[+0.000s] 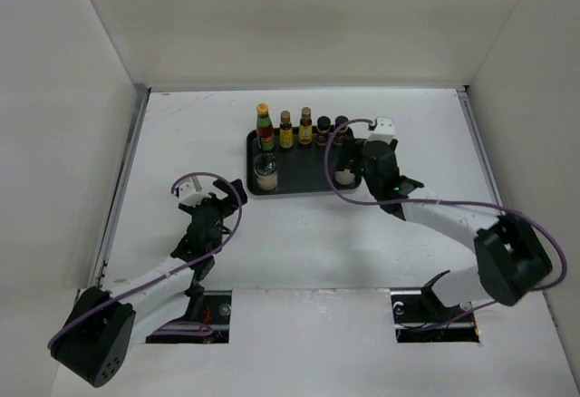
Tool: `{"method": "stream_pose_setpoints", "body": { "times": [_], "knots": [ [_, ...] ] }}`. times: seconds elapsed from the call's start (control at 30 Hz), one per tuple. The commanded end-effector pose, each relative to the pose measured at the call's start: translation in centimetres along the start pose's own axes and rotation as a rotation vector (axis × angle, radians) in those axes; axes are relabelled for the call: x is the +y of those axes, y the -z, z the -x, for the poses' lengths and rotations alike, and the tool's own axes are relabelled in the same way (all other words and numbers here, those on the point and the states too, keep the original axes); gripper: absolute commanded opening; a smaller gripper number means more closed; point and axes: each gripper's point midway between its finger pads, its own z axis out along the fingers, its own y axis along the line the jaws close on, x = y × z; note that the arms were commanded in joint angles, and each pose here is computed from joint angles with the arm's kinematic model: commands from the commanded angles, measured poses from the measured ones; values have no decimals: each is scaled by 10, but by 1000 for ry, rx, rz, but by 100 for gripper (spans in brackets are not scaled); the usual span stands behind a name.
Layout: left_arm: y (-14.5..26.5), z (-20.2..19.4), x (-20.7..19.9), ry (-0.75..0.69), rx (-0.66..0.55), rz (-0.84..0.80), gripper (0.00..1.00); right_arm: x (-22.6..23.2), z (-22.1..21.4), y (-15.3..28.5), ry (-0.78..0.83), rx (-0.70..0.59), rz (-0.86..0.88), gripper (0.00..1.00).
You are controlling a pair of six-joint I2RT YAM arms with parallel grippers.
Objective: Organize the condiment bottles
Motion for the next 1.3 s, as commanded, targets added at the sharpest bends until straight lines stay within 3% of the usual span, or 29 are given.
{"method": "stream_pose_setpoints", "body": {
  "times": [0.0,0.17,0.37,0.53,0.8,1.27],
  "knots": [
    [-1,24,-9,57,-78,-26,100,-1,71,32,-147,-236,35,100],
    [-6,22,0,42,-66,16,100,-55,68,63,-333,-342,-76,100],
    [-7,19,14,37,-56,87,100,-111,8,74,-548,-309,-199,100],
    [-9,5,32,26,-2,158,100,-143,-23,74,-629,-290,-274,100],
    [-13,-11,38,-15,85,204,100,-127,-23,69,-700,-272,-153,100],
    [-11,5,40,-6,59,222,100,-127,-27,64,-724,-252,-141,100]
  ]
}}
